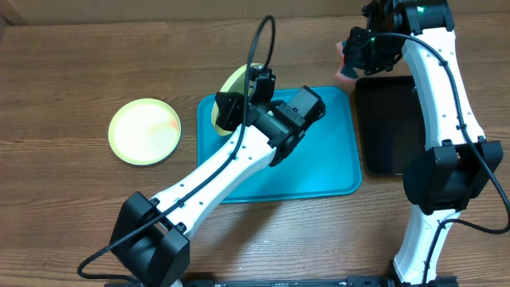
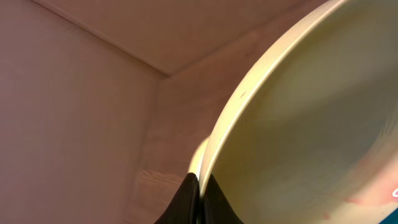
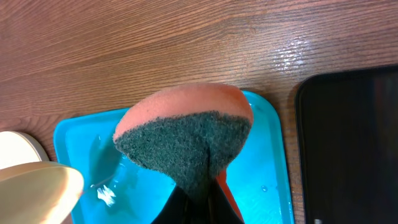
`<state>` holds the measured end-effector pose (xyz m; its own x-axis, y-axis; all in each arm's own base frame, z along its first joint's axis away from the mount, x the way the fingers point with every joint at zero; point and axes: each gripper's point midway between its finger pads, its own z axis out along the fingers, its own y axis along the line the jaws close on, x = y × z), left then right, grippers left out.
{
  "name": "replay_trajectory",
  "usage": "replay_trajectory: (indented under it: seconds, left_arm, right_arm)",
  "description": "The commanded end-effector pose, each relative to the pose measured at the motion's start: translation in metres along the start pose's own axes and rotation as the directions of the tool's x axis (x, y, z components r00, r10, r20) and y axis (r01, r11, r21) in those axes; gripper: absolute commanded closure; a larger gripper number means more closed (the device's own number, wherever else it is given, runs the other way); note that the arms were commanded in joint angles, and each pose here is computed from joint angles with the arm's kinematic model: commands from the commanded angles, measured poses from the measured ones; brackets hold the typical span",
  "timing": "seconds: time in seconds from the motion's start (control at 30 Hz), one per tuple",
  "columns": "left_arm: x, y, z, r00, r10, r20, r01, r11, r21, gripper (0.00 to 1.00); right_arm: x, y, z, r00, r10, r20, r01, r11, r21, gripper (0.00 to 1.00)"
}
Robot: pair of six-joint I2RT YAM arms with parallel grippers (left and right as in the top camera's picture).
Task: Clean dirty plates on tray and stack at the side
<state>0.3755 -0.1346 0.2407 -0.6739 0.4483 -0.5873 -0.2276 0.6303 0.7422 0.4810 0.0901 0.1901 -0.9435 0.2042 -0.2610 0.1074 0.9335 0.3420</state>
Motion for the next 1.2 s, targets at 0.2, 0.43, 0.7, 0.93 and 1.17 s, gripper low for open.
replay_trajectory:
  seconds: [0.2, 0.43, 0.7, 0.93, 1.17]
  left_arm:
    - [-0.023, 0.034, -0.022, 0.988, -0.07, 0.137, 0.089, 0.986, -0.138, 0.96]
    - [-0.013, 0.011, -0.016, 0.995, -0.085, 0.06, 0.085, 0.996, -0.005, 0.96]
    - [0.034, -0.054, 0.009, 0.944, -0.078, -0.321, 0.217, 0.88, 0.423, 0.96]
    - [0.066, -0.048, 0.058, 0.768, -0.112, -0.631, 0.512, 0.699, 0.499, 0.95]
    - [0.101, 0.003, 0.125, 0.597, -0.19, -0.779, 0.714, 0.57, 0.408, 0.95]
  right_arm:
    - [-0.008, 0.006, -0.019, 0.999, -0.007, 0.051, 0.009, 1.0, -0.022, 0.96]
    - [-0.008, 0.006, -0.019, 0.999, -0.008, 0.051, 0.009, 1.0, -0.022, 0.96]
    - [-0.008, 0.006, -0.019, 0.999, -0.008, 0.051, 0.009, 1.0, -0.022, 0.96]
    - [-0.007, 0.006, -0.019, 0.999, -0.008, 0.049, 0.009, 1.0, -0.022, 0.96]
    - [-0.007, 0.006, -0.019, 0.999, -0.006, 0.046, 0.007, 1.0, -0.021, 0.96]
